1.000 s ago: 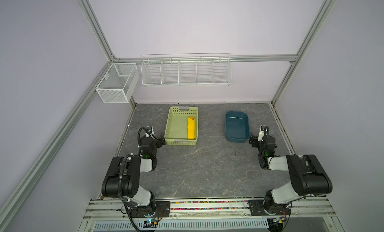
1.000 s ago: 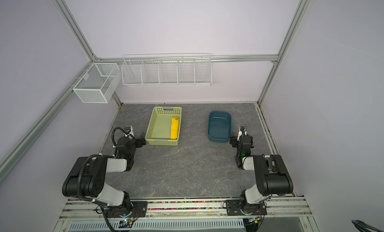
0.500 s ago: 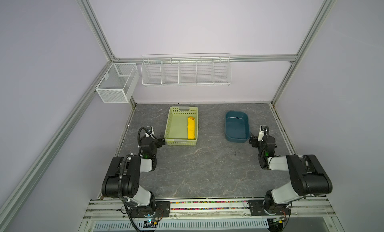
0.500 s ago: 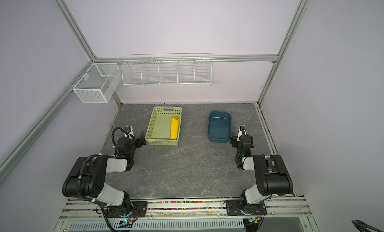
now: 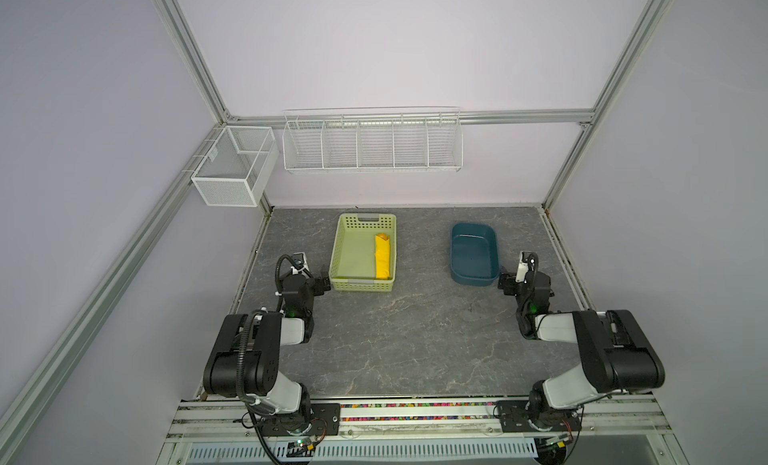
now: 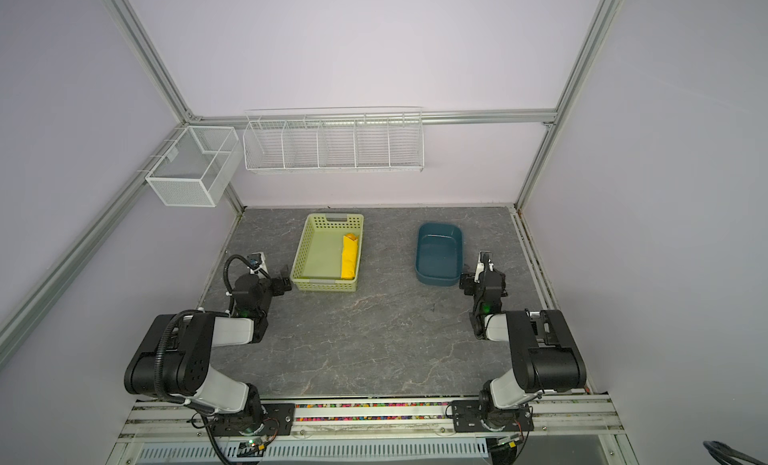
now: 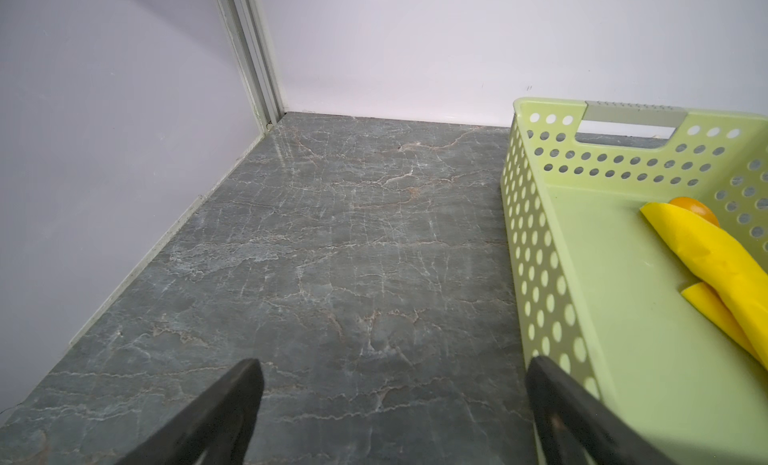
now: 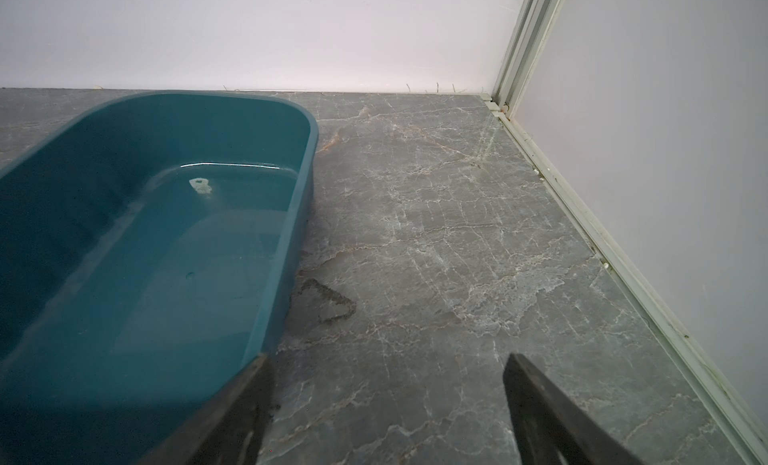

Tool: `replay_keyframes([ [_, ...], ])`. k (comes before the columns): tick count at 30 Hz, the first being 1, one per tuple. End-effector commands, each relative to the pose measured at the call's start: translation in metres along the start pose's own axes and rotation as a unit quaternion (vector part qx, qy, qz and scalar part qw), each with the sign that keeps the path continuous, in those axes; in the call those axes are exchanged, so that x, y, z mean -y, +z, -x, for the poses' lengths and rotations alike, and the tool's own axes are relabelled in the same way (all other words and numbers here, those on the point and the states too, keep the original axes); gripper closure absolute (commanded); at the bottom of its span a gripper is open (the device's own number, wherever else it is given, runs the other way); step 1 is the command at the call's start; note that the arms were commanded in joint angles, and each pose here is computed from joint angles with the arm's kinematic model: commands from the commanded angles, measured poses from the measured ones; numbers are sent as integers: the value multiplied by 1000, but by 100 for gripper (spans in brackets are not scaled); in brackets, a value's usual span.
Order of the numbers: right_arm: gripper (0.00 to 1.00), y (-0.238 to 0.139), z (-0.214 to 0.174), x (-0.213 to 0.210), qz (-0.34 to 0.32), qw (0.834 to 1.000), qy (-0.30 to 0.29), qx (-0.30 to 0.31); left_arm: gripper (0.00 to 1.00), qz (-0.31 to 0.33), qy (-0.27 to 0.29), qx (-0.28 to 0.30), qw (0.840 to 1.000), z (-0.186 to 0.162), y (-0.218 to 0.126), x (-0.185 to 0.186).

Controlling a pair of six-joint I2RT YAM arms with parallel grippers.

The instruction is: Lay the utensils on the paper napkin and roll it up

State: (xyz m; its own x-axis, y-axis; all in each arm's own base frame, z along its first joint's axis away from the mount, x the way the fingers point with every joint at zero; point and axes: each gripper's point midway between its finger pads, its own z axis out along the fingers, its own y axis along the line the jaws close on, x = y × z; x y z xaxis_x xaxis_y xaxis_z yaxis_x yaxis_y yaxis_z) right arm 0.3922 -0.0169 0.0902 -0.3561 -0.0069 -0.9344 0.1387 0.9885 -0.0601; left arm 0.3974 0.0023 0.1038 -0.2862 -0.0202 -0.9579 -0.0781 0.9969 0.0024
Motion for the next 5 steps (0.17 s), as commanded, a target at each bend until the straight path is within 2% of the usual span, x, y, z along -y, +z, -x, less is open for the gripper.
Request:
replay_keyframes([
  [1, 11, -1, 4, 0, 3, 1000, -8, 11, 1, 7, -4, 16, 1000, 12, 4, -3],
  [5, 11, -1, 4, 1, 2, 1000, -8, 11, 1, 8, -4, 17, 1000, 13, 4, -3],
])
